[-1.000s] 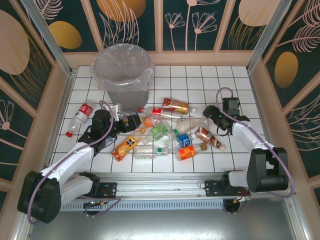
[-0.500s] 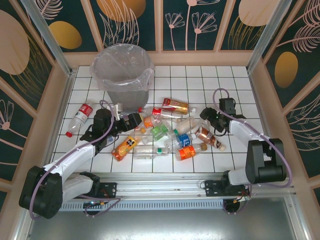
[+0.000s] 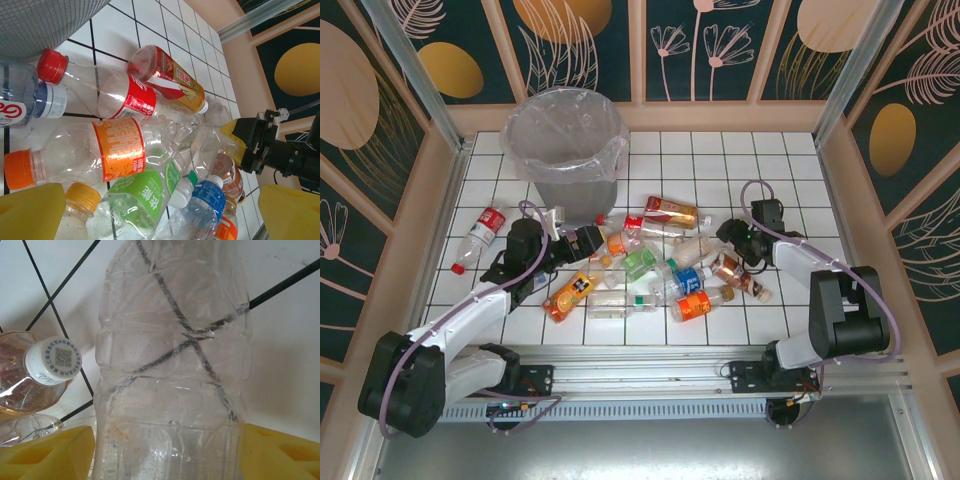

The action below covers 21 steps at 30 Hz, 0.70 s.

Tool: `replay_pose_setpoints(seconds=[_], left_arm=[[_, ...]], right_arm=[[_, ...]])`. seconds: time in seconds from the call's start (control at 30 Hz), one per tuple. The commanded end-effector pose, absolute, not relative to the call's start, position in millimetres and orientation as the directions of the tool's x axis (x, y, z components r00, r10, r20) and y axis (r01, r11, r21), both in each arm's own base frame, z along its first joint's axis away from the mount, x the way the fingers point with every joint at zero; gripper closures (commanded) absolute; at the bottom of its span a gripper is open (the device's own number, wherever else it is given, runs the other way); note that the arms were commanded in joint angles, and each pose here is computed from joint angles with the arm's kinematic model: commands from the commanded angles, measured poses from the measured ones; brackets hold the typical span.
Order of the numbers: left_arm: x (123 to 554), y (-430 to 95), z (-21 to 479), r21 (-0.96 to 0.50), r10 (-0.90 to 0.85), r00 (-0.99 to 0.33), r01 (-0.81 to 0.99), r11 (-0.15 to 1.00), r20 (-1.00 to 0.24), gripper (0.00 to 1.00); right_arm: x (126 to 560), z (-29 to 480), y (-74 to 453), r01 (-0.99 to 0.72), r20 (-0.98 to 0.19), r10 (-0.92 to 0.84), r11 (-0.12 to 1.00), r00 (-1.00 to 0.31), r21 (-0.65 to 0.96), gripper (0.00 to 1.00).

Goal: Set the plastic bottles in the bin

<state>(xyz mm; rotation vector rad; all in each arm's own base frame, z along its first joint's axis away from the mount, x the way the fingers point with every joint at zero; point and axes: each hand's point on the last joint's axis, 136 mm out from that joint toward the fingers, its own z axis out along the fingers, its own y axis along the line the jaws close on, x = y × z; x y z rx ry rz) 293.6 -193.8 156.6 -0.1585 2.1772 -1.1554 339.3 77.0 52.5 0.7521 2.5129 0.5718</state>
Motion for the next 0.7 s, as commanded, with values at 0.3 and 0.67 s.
replay_pose_setpoints(seconds=[0.3,0.67], left_arm=[[292,-220,182,-0.804,-0.326,-0.803,0.288,0.521,-0.498,0.02],[297,-255,225,-0.847,-0.258,-0.842,0.354,0.398,-0.473,0.01]], right_arm=[[346,81,69,0.308,-0.453,0.544,0.812,-0.707,0.495,0.32],[340,171,105,-0.077,-0.662,0.356,0.844,-0.660,0.531,0.39]])
